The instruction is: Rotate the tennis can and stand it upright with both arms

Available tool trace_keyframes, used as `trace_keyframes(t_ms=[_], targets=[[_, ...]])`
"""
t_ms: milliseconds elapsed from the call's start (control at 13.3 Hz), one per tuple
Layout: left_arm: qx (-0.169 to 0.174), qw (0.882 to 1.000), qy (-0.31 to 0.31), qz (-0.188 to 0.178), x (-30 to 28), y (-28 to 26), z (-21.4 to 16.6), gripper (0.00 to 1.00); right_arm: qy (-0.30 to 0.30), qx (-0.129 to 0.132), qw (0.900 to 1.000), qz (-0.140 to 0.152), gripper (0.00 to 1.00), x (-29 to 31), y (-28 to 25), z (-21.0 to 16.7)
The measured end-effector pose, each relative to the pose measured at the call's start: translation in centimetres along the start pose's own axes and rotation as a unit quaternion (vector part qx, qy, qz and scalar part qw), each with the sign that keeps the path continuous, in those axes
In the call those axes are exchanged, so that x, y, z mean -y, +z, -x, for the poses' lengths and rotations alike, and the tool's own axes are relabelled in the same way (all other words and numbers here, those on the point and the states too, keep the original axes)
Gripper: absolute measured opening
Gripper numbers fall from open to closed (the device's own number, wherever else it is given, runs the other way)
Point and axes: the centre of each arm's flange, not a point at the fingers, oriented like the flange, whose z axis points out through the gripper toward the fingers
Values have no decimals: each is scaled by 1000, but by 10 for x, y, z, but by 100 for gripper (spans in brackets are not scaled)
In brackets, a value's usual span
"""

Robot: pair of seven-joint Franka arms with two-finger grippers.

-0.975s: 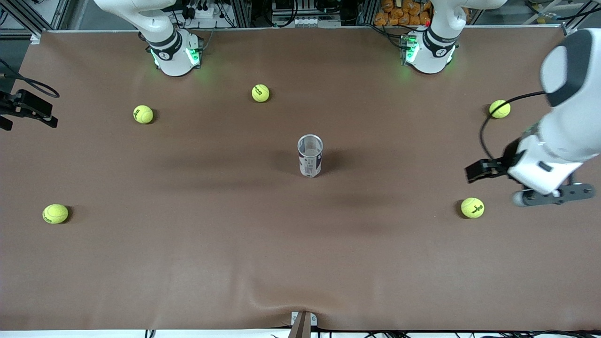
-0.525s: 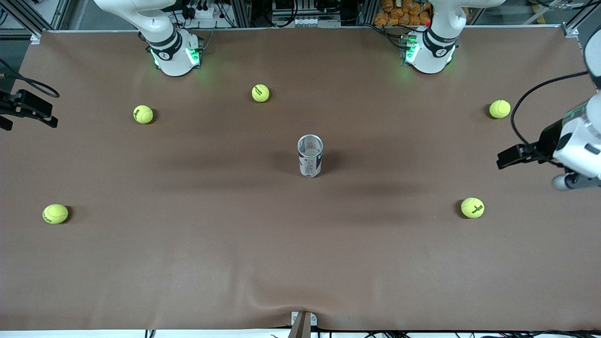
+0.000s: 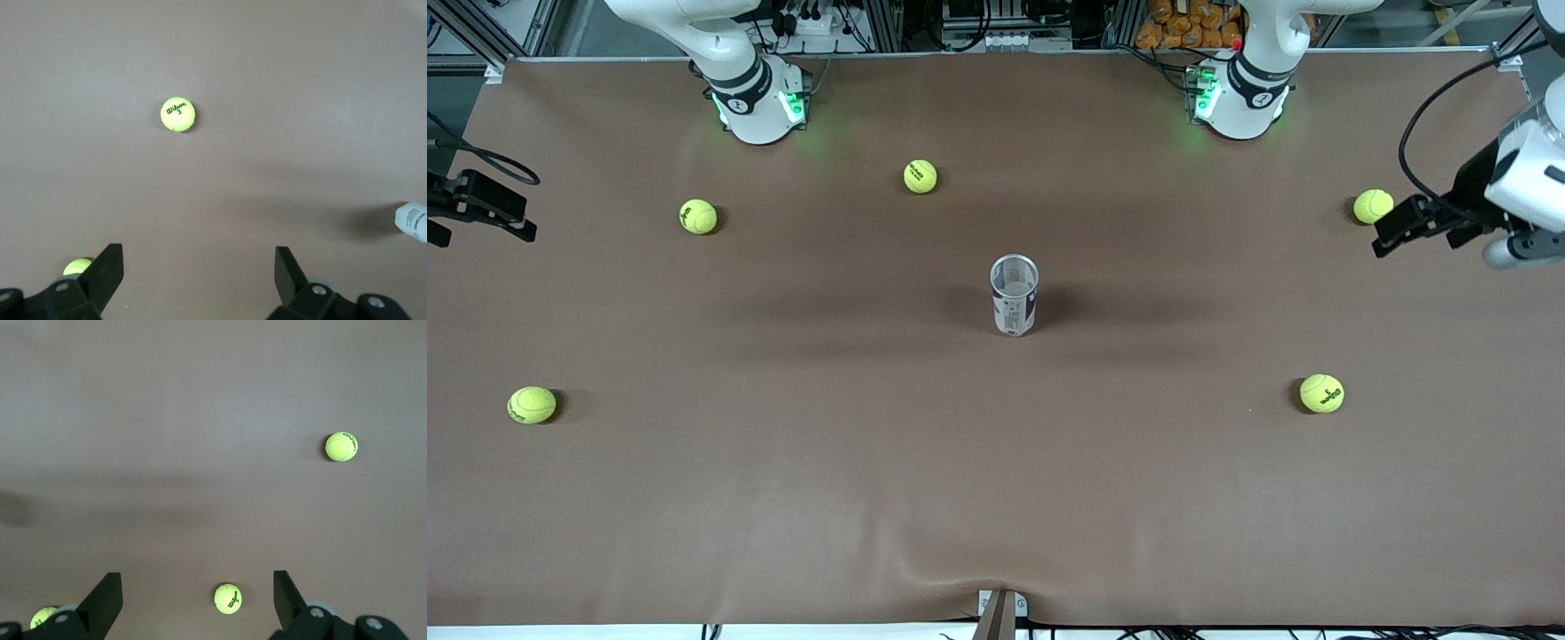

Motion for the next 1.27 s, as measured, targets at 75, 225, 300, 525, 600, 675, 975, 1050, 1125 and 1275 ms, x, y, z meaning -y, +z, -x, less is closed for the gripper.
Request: trace_keyframes(t_ms=[75, 225, 300, 525, 600, 675, 975, 1050, 1125, 1275], targets=[[-8, 1000, -1, -1, 2, -5, 0, 100, 0, 0, 1000, 0, 100, 0, 0, 0], [-20, 1000, -7, -5, 18, -12, -7, 100, 0, 0, 1000, 0, 100, 0, 0, 0], [-25, 1000, -7, -5, 28, -14, -12, 100, 0, 0, 1000, 0, 100, 0, 0, 0], [-35, 999, -12, -5, 37, -20, -28, 100, 0, 0, 1000, 0, 100, 0, 0, 0], [-36, 999, -9, -5, 37, -20, -30, 100, 0, 0, 1000, 0, 100, 0, 0, 0], [-36, 999, -3, -6, 38, -20, -31, 100, 0, 0, 1000, 0, 100, 0, 0, 0], [-39, 999, 6, -18, 43, -22, -32, 100, 0, 0, 1000, 0, 100, 0, 0, 0], [-39, 999, 6, -18, 43, -22, -32, 100, 0, 0, 1000, 0, 100, 0, 0, 0], [-39, 999, 6, -18, 43, -22, -32, 100, 0, 0, 1000, 0, 100, 0, 0, 0], [-36, 999, 6, -18, 43, -22, -32, 100, 0, 0, 1000, 0, 100, 0, 0, 0]])
